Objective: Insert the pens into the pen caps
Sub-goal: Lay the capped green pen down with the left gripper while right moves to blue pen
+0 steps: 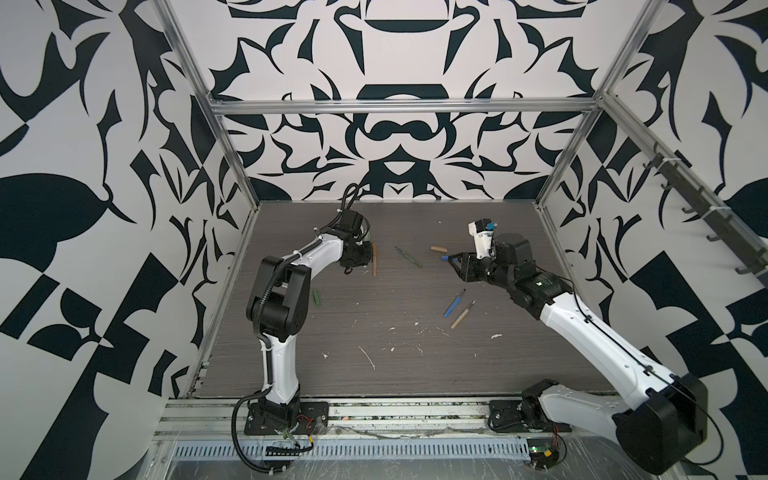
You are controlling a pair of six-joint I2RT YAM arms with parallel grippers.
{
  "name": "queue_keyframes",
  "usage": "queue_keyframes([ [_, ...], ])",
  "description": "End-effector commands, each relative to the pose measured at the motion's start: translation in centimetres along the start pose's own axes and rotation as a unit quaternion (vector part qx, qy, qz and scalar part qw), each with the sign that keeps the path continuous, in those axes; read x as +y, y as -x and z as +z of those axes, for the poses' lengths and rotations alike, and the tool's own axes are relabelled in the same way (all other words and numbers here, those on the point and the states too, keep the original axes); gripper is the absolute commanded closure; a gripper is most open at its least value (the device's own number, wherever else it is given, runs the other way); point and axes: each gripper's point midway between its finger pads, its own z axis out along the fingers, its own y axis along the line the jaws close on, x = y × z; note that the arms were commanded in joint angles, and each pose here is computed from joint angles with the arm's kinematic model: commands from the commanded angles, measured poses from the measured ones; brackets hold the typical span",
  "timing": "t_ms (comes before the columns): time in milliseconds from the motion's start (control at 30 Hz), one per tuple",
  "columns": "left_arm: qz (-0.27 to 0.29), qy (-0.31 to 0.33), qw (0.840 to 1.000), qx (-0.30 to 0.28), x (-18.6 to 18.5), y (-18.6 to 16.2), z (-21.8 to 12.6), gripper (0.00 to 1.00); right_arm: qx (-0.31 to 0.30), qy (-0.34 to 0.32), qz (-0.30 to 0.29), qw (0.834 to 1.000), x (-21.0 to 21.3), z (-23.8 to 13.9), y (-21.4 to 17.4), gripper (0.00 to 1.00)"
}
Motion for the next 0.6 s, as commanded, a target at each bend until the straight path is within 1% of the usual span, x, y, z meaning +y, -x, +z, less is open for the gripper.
queue_keyframes([
  [0,-0.003,0.002,0.999,0.043,0.5,-1.1,0.7,0.93,-0.01,0.006,0.011,1.0,0.1,0.0,0.2,0.64],
  [300,-0.001,0.016,0.998,0.056,1.2,-0.5,1.8,0.86,-0.003,0.002,0.018,1.0,-0.5,0.2,-0.5,0.64],
  [567,0.0,0.03,0.997,0.07,1.7,-0.6,2.4,0.83,-0.003,0.0,0.019,1.0,-0.7,0.2,-0.3,0.64],
])
